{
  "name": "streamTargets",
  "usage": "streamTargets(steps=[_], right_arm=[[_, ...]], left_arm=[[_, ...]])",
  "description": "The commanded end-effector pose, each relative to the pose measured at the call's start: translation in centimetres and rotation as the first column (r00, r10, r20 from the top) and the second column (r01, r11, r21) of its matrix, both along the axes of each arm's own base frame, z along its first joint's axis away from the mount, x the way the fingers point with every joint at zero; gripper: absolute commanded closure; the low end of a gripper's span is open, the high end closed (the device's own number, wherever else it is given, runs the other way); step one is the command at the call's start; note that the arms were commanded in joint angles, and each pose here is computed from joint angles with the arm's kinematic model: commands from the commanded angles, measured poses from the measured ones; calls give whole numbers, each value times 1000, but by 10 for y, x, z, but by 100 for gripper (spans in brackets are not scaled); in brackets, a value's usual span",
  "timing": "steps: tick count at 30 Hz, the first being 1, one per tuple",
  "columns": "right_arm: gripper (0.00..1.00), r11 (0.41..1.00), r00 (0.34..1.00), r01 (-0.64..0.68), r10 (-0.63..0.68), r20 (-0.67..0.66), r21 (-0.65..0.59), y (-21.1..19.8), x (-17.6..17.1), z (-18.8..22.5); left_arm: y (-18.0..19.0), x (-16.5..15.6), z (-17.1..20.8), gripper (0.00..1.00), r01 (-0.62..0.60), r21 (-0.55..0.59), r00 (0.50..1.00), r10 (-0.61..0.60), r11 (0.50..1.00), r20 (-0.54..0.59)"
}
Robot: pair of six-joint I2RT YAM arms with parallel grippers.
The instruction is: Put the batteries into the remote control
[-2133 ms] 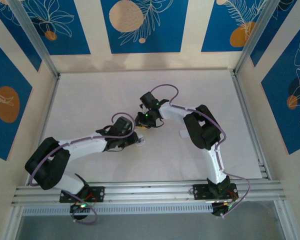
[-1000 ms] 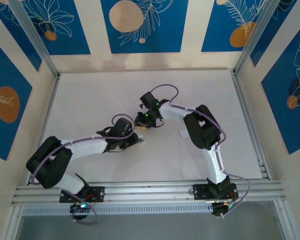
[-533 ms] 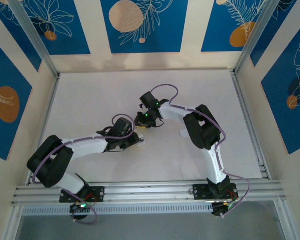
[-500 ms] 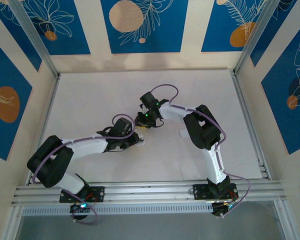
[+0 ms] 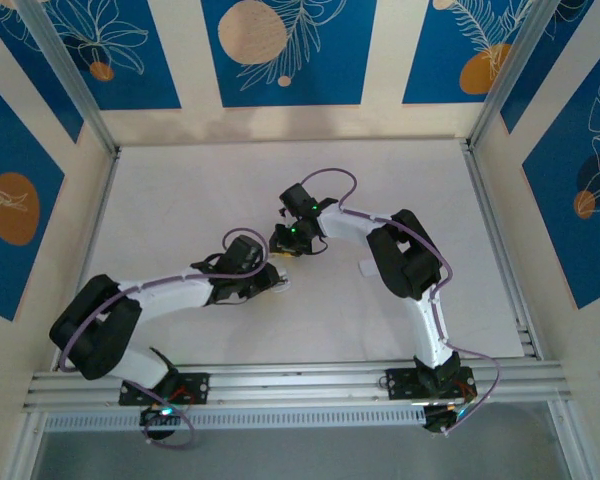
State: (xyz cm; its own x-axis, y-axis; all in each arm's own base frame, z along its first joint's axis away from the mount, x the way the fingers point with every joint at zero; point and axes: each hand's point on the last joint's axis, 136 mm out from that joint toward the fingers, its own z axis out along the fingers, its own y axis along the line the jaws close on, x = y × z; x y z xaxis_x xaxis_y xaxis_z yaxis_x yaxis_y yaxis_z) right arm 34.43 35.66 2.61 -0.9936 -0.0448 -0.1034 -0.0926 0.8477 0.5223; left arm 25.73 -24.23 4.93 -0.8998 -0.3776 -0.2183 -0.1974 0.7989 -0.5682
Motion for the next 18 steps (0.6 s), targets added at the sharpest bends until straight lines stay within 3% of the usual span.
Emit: streamTargets(steps=[1, 9, 18], right_arm=[[73, 990, 990, -28, 8, -143, -137, -19, -38, -42], [73, 990, 990, -27, 8, -141, -135, -18, -37, -42], [73, 990, 990, -28, 7, -141, -141, -19, -37, -43]], left_arm=[[8, -3, 1, 67, 6, 29, 1000, -6, 1000, 11], [8, -2, 4, 84, 8, 33, 1000, -9, 999, 14], [3, -1, -1, 87, 17, 25, 1000, -17, 1000, -1]])
